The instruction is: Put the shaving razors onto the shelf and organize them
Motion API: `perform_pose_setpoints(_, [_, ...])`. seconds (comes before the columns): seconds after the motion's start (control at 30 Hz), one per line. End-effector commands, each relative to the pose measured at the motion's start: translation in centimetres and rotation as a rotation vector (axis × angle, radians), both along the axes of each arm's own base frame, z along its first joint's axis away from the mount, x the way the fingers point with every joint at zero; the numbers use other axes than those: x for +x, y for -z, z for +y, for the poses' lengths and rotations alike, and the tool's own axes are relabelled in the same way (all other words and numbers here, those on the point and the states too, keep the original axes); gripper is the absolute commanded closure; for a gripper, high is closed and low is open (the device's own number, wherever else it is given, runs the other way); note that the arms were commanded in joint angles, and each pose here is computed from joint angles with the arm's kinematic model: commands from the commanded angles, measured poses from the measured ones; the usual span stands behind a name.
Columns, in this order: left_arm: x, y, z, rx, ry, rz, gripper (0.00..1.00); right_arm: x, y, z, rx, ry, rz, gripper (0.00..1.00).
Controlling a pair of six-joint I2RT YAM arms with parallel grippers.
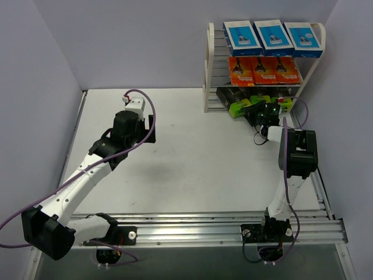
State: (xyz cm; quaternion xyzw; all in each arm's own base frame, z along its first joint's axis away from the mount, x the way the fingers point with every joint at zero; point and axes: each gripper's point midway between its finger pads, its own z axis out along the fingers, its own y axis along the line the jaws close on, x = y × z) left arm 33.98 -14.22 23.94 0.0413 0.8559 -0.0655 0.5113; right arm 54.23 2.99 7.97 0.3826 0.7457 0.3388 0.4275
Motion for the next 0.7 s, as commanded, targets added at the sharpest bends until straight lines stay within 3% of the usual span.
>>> perform_pose_setpoints(0.0, [0.6,-1.7,-0.2,-0.010,0.000,-0.058,0.06,0.2,-4.2,-1.0,-0.023,0.028,-0.094,0.60])
perform_pose_setpoints(0.67, [0.6,-1.4,-0.6,-0.015,0.013,-0.049,0.06,0.3,-3.2,-1.4,-0.002,0.032,-0.092,0.66])
